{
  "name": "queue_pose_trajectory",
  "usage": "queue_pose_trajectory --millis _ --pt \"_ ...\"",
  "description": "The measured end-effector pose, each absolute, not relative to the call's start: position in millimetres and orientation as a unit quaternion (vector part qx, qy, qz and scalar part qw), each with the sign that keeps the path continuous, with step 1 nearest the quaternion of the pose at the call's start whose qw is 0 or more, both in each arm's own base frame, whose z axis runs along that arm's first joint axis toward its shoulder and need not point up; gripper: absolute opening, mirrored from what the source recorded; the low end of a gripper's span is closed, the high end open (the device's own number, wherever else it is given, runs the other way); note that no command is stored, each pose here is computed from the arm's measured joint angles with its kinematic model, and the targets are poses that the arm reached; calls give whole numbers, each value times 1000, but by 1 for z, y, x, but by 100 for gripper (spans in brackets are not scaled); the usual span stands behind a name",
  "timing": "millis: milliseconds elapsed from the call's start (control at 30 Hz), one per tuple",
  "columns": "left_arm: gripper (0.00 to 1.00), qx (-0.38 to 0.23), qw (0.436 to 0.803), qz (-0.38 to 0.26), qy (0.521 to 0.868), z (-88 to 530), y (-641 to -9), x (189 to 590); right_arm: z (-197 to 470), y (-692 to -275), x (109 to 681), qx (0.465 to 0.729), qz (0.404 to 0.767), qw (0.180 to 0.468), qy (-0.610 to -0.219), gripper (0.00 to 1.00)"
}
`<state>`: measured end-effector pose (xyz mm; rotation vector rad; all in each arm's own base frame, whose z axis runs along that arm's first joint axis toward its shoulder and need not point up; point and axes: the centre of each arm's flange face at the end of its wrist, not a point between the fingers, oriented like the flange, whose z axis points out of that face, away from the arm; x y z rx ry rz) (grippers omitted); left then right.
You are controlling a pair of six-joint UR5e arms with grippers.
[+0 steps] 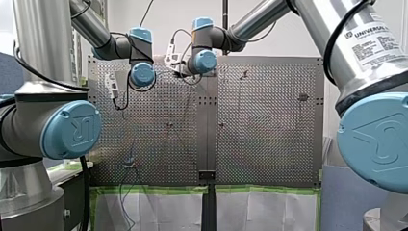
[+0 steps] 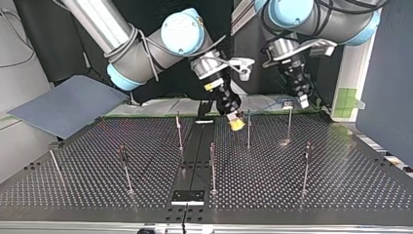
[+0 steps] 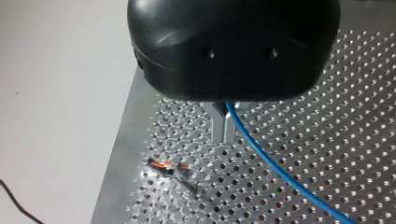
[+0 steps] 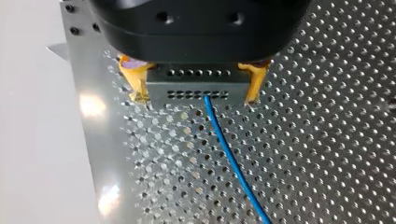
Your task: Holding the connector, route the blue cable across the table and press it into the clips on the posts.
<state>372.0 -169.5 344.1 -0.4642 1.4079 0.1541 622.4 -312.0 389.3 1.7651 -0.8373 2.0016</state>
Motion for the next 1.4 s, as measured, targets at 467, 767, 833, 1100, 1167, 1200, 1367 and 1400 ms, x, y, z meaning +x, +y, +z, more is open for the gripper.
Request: queue_pose_trajectory --millis 467,767,833,1100,1167,1200,1367,1400 --pt "0 -211 744 76 629 363 -147 398 406 -319 643 624 707 163 -289 0" --pt "0 -203 750 75 625 369 -124 415 421 -326 657 620 713 162 -285 0" --pt "0 -201 751 73 625 370 -122 419 418 -327 662 622 712 160 -284 0" --pt "0 -201 757 61 619 380 -117 443 418 -326 679 621 718 152 -277 0" --pt "0 -204 757 59 617 381 -116 450 421 -326 681 618 720 150 -277 0" --pt "0 -206 757 59 617 381 -114 453 422 -327 681 617 721 150 -277 0" --pt "0 -215 758 65 613 383 -106 463 423 -329 683 615 723 148 -279 0" --pt "0 -216 758 68 612 383 -104 464 422 -329 683 615 722 147 -279 0"
